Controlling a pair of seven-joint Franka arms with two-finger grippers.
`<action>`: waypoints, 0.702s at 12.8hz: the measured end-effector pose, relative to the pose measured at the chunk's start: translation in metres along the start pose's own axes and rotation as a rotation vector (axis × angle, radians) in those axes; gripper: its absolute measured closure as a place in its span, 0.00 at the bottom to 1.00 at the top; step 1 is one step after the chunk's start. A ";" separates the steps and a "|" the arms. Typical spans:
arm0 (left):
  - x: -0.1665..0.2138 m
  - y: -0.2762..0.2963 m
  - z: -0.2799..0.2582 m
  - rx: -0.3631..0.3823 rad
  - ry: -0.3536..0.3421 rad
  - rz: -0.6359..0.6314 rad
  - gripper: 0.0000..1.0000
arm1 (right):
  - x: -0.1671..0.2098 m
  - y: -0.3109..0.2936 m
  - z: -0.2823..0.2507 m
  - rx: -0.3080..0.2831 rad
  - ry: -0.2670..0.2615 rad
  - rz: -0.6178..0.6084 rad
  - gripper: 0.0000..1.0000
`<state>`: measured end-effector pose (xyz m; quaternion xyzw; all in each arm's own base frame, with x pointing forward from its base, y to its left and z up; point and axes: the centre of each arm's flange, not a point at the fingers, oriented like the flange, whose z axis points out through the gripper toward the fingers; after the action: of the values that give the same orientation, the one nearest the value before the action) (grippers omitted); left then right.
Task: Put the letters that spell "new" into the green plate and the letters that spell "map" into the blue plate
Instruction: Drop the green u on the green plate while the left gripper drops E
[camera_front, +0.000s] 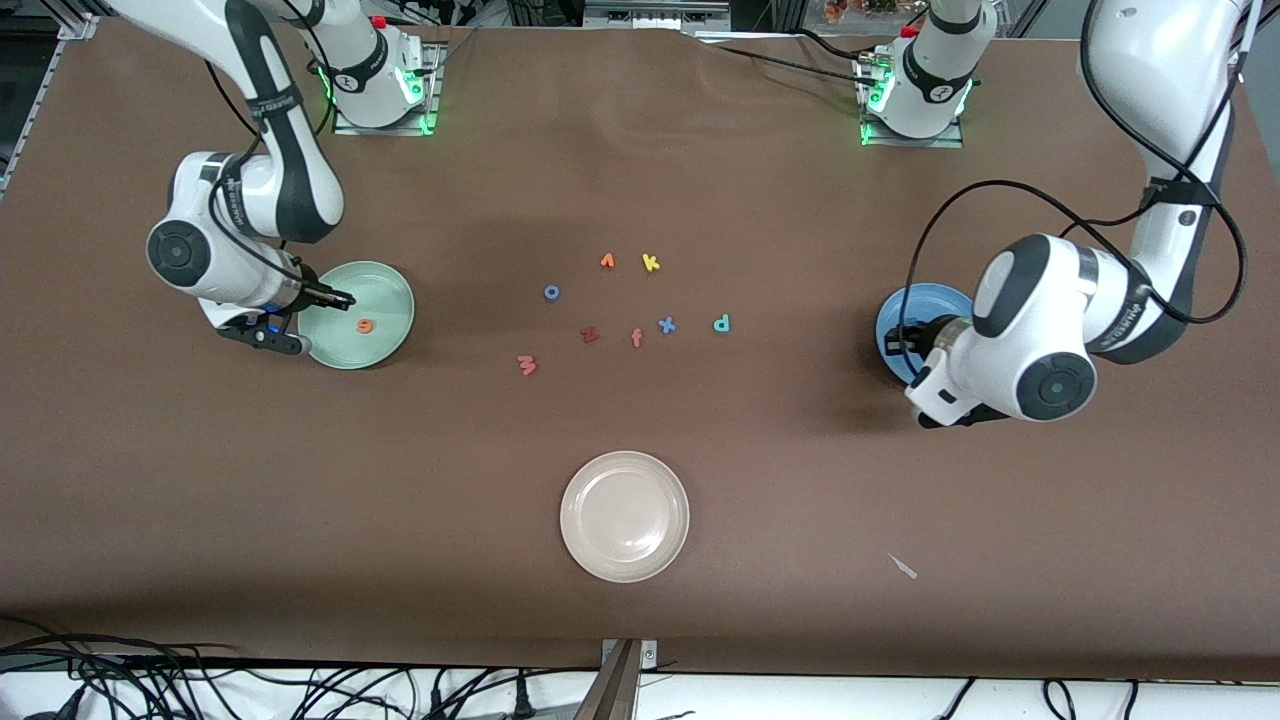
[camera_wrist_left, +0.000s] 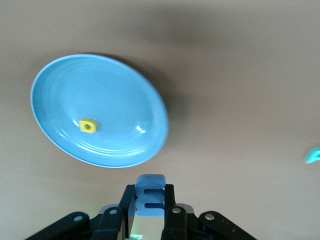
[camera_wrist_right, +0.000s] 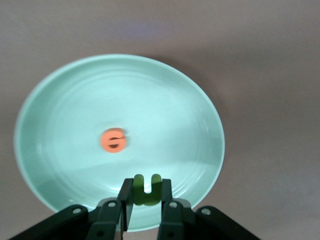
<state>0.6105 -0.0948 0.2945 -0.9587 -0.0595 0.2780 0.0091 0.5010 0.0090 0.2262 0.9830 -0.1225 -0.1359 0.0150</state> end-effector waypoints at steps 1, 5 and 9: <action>0.008 -0.022 0.016 -0.006 -0.020 0.026 0.74 | 0.003 0.011 0.010 0.022 -0.016 -0.005 0.74; 0.030 -0.066 0.083 -0.025 -0.013 0.049 0.74 | 0.009 0.028 0.027 0.057 -0.044 0.004 0.37; 0.038 -0.058 0.118 -0.039 -0.021 0.065 0.74 | 0.010 -0.032 -0.011 0.083 -0.048 -0.015 0.00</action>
<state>0.5729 -0.0350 0.1773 -0.9571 -0.0339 0.2870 -0.0193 0.5210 0.0370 0.2320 0.9802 -0.1207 -0.1544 -0.0297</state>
